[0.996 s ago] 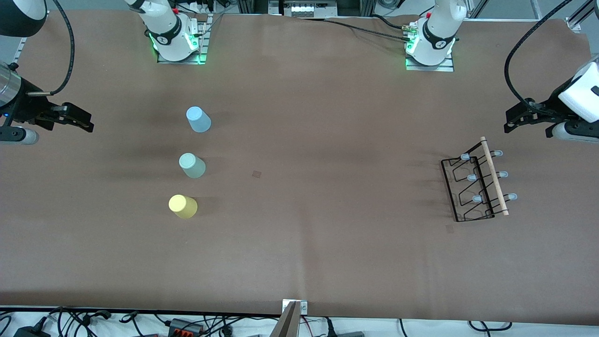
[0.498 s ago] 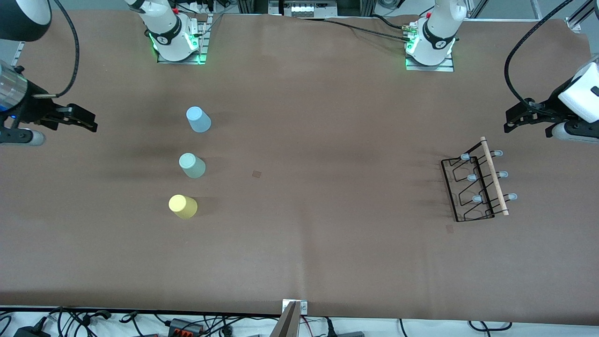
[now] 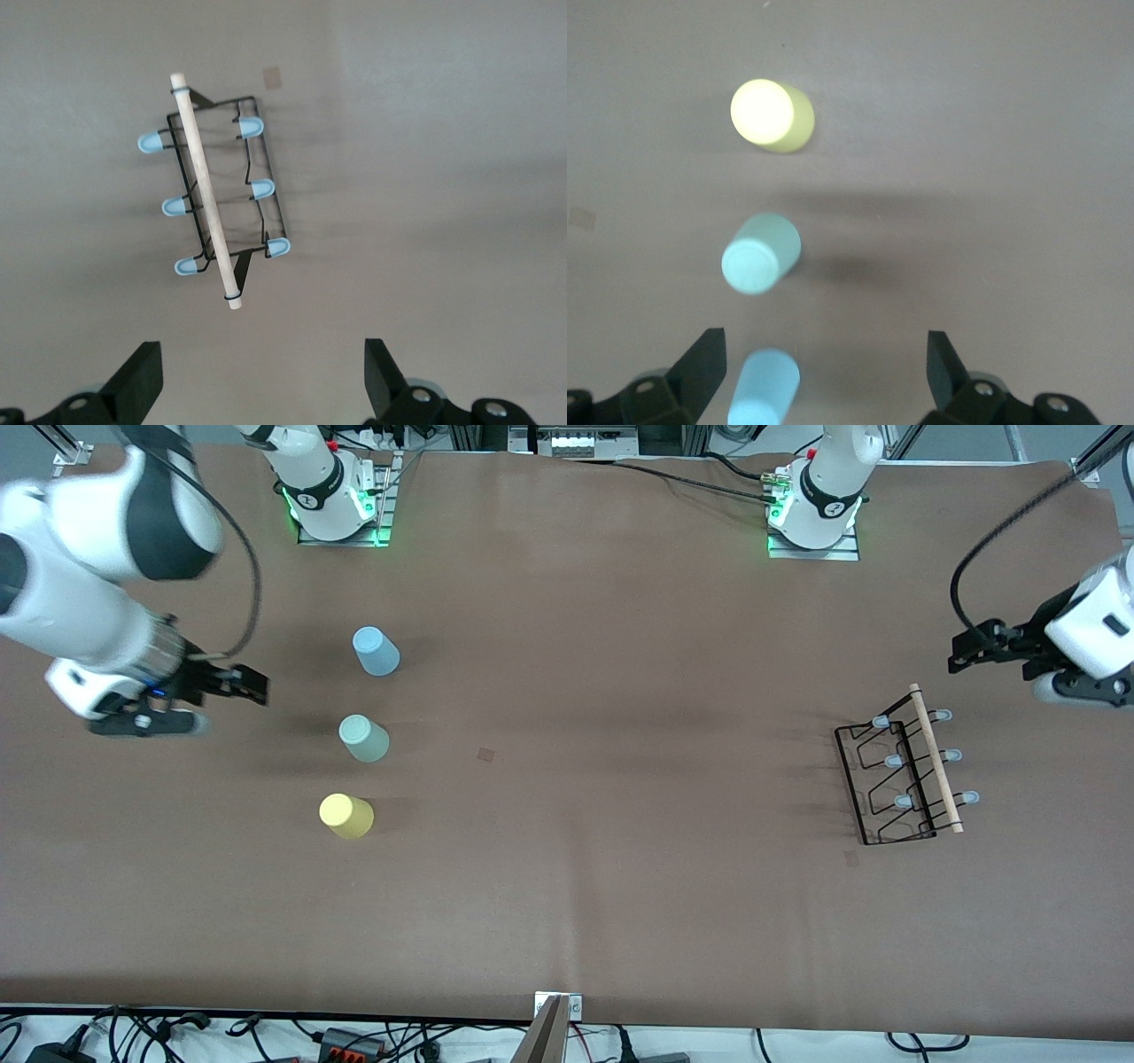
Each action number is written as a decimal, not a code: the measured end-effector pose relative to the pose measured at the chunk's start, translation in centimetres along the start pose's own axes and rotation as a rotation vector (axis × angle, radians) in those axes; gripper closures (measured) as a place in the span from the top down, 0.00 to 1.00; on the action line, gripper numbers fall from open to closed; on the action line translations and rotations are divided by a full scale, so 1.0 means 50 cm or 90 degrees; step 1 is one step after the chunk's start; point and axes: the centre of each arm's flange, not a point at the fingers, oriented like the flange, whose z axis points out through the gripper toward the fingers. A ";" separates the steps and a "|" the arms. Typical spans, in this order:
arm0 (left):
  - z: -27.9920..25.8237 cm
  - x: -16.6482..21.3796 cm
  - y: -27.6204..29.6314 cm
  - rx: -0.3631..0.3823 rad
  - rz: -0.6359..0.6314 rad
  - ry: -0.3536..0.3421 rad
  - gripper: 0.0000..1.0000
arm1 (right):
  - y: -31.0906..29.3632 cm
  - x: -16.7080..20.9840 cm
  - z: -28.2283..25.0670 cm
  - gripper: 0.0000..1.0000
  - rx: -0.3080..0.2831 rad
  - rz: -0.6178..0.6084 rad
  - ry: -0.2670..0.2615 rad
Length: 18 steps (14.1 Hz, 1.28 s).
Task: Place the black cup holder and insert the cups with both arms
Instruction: 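Grasp the teal cup with the right gripper while the left gripper grasps the handle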
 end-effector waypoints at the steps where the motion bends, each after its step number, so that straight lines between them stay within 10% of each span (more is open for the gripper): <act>1: 0.027 0.011 -0.005 -0.002 -0.001 -0.019 1.00 | -0.015 -0.005 0.045 1.00 0.003 0.004 0.020; 5: 0.136 0.056 -0.014 -0.006 -0.011 -0.074 1.00 | -0.097 -0.031 0.177 1.00 0.016 0.039 0.047; 11: 0.294 0.130 -0.103 0.009 -0.051 0.026 0.96 | -0.125 -0.030 0.263 1.00 0.025 0.041 0.056; 18: 0.423 0.099 -0.113 0.019 -0.057 0.105 0.56 | -0.136 -0.061 0.338 1.00 0.026 0.033 0.042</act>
